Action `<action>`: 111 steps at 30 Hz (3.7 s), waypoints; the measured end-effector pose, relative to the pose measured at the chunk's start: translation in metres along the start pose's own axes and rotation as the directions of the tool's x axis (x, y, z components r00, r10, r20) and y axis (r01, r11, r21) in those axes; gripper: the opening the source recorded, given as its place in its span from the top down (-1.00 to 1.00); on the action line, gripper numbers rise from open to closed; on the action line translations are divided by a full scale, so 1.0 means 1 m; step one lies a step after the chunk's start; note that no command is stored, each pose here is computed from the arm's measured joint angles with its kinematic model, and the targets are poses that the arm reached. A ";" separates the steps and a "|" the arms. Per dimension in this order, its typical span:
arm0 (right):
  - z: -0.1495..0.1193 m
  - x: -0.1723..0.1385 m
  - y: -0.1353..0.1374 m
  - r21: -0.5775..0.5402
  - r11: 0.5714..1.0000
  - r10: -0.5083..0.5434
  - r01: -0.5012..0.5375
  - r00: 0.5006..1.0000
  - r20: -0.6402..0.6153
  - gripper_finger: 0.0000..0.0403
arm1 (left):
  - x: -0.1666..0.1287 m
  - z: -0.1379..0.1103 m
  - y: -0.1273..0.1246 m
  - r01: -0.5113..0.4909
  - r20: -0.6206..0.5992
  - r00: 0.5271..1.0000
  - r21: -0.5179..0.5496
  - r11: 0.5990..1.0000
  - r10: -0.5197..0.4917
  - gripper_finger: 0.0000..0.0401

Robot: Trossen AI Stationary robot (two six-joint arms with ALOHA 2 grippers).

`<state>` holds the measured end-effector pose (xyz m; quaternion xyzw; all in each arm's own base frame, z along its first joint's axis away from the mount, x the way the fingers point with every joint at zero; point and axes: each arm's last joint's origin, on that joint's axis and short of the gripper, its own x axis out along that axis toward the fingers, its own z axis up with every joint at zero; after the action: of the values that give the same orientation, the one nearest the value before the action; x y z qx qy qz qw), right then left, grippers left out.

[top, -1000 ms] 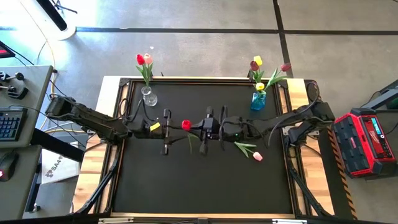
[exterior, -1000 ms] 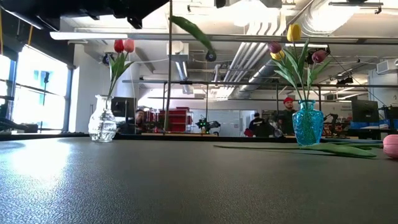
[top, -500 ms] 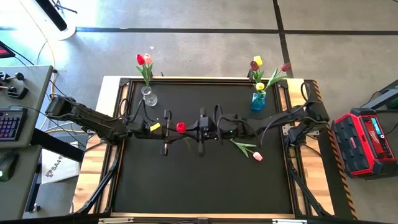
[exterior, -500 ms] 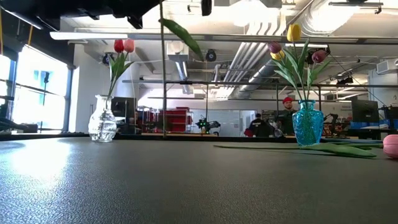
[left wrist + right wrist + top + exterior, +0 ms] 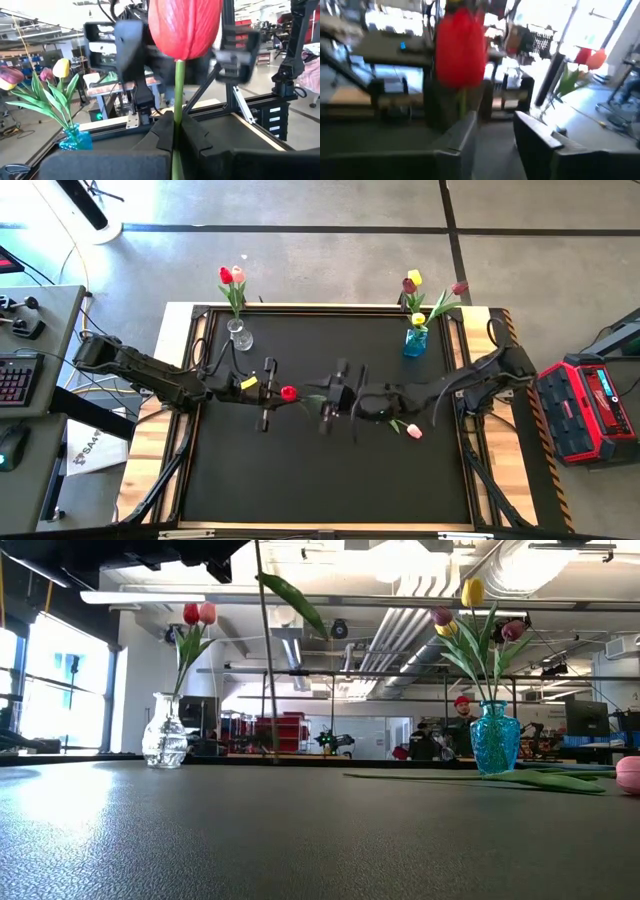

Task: Sort flowers into vase by color
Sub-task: Put the red flower into the transparent vase

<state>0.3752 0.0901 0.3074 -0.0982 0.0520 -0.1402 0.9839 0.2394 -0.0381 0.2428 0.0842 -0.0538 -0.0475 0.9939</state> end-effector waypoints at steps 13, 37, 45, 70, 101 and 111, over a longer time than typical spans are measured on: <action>-0.020 0.003 0.008 0.118 0.972 0.218 -0.203 0.967 -0.133 0.28 | 0.000 0.004 0.001 -0.001 0.037 0.999 -0.059 0.998 0.003 1.00; -0.053 0.031 0.002 0.138 0.969 0.232 -0.206 0.950 -0.209 0.99 | 0.000 0.002 0.003 -0.086 0.002 0.996 -0.049 0.995 0.087 1.00; -0.062 0.020 0.018 0.186 0.936 0.344 -0.299 0.888 -0.305 0.93 | -0.007 -0.006 0.017 -0.352 -0.145 0.924 0.033 0.935 0.353 1.00; -0.077 0.008 0.024 0.097 0.962 0.270 -0.255 0.838 -0.475 0.93 | -0.101 0.092 0.099 -0.762 -0.114 0.609 0.192 0.619 0.785 1.00; -0.093 0.014 0.021 -0.040 0.999 -0.002 -0.021 0.863 -0.506 0.93 | -0.130 0.074 0.136 -0.909 -0.163 0.363 0.157 0.387 0.918 0.99; -0.091 0.016 0.019 -0.028 1.000 -0.006 -0.009 0.871 -0.491 0.93 | -0.135 0.049 0.131 -0.918 -0.383 0.303 0.129 0.376 0.872 0.58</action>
<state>0.3837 0.0868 0.2133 -0.0739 0.3020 -0.1590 0.9371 0.1112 0.0961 0.3003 -0.0094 0.1099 0.5278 0.8422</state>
